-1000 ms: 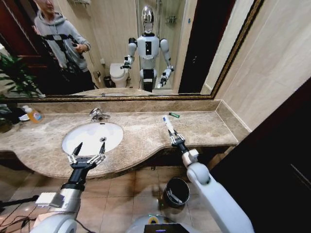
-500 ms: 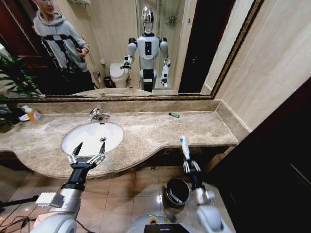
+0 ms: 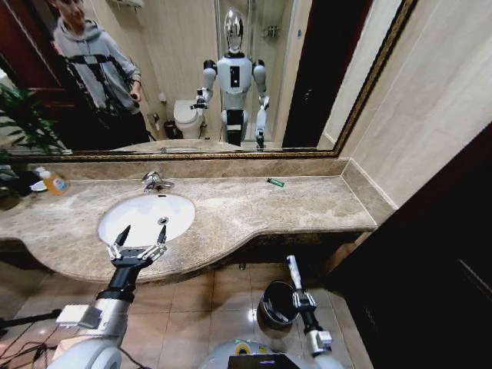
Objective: Pick up the trash from the sink and place it in the trash bin.
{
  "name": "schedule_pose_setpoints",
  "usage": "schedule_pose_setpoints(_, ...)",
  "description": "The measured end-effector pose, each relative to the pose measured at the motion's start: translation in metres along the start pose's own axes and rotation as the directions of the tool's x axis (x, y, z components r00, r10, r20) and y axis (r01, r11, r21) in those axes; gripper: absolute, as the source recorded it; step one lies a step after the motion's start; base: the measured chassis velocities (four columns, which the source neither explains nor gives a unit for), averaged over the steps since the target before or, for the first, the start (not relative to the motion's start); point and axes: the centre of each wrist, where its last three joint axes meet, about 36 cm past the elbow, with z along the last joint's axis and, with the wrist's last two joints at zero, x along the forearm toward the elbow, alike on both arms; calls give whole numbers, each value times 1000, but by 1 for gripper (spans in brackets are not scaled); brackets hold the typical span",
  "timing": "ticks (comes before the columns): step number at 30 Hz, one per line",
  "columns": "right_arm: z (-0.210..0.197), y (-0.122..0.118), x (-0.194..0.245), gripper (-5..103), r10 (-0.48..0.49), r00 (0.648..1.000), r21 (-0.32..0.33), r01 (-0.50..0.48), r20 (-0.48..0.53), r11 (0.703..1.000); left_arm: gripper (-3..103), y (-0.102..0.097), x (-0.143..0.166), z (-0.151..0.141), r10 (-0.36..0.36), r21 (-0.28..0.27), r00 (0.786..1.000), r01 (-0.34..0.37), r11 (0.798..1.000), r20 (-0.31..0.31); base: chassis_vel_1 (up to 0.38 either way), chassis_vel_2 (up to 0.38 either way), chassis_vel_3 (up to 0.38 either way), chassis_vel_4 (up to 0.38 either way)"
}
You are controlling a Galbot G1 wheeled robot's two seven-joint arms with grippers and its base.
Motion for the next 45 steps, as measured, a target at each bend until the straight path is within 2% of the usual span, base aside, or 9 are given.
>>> schedule_pose_setpoints(4,25,4,1,24,-24,995,13,25,-97,1000,100,0,0,0,0,0,1000,0,1000,0,0,0,0,0)
schedule_pose_setpoints(11,47,12,-20,24,-63,978,11,66,-200,998,100,0,0,0,0,0,1000,0,1000,0,0,0,0,0)
schedule_pose_setpoints(21,55,27,-61,24,-77,918,-34,69,-388,997,100,0,0,0,0,0,1000,0,1000,0,0,0,0,0)
schedule_pose_setpoints(31,54,30,-60,24,-93,901,-63,73,-424,995,100,0,0,0,0,0,1000,0,1000,0,0,0,0,0)
schedule_pose_setpoints(36,55,24,-54,23,-109,878,-27,109,-466,994,100,0,0,0,0,0,1000,0,1000,0,0,0,0,0)
schedule_pose_setpoints(41,57,22,-48,43,-98,875,-24,99,-474,995,100,0,0,0,0,0,1000,0,1000,0,0,0,0,0)
schedule_pose_setpoints(43,57,23,-46,43,-98,876,-25,98,-473,995,100,0,0,0,0,0,1000,0,1000,0,0,0,0,0)
schedule_pose_setpoints(44,57,23,-45,49,-98,877,-25,98,-471,995,100,0,0,0,0,0,1000,0,1000,0,0,0,0,0)
schedule_pose_setpoints(45,57,24,-43,60,-98,880,-25,98,-465,995,100,0,0,0,0,0,1000,0,1000,0,0,0,0,0)
